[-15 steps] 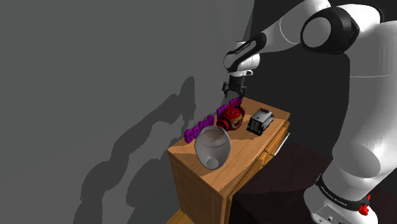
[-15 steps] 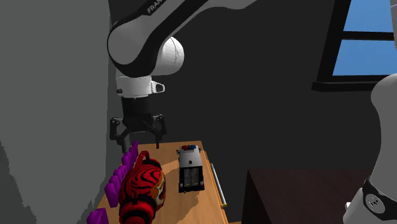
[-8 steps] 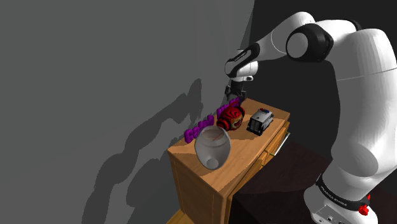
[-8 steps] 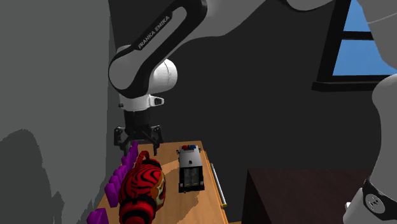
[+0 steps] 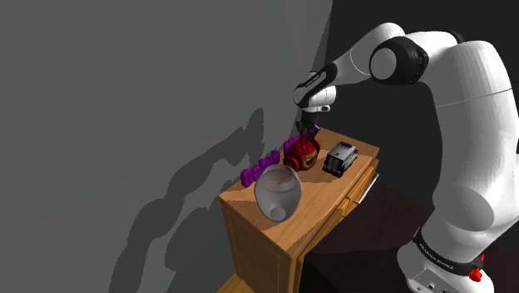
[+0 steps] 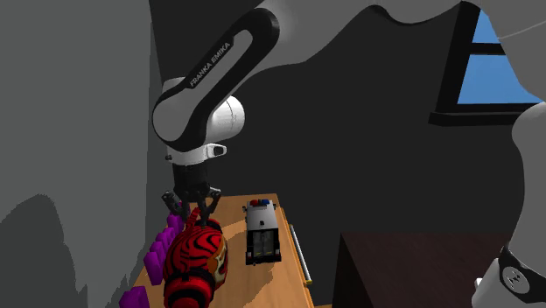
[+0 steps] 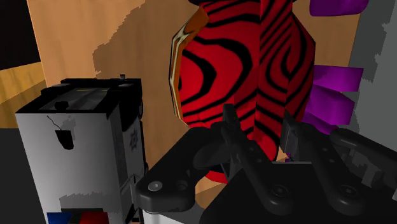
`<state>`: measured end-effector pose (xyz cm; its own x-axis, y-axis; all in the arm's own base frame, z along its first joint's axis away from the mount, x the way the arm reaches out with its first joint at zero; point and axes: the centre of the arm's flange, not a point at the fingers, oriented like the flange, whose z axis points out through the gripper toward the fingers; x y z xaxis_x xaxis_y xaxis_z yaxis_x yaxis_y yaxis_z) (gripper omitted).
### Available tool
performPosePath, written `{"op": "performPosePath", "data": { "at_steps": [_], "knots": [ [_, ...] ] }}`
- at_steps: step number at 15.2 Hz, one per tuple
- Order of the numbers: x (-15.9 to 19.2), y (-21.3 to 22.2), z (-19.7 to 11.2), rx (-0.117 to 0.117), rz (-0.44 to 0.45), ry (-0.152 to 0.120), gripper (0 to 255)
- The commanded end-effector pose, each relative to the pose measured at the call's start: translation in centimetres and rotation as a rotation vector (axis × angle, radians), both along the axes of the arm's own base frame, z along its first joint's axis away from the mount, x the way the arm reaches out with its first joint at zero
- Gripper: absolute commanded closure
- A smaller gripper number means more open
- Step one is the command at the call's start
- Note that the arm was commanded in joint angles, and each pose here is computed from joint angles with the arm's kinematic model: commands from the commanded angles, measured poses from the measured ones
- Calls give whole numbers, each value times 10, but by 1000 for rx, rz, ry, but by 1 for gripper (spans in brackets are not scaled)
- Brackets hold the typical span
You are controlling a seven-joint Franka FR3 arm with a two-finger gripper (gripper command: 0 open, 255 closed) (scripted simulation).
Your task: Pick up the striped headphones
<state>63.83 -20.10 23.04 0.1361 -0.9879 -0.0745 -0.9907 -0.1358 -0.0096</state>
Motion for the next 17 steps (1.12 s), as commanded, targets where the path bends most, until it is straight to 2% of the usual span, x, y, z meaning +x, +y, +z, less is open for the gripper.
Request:
{"op": "performPosePath", "data": {
  "at_steps": [1,8,17],
  "knots": [
    [0,0,0,0,0,0,255],
    [0,0,0,0,0,0,255],
    [0,0,47,0,0,0,255]
  ]
}}
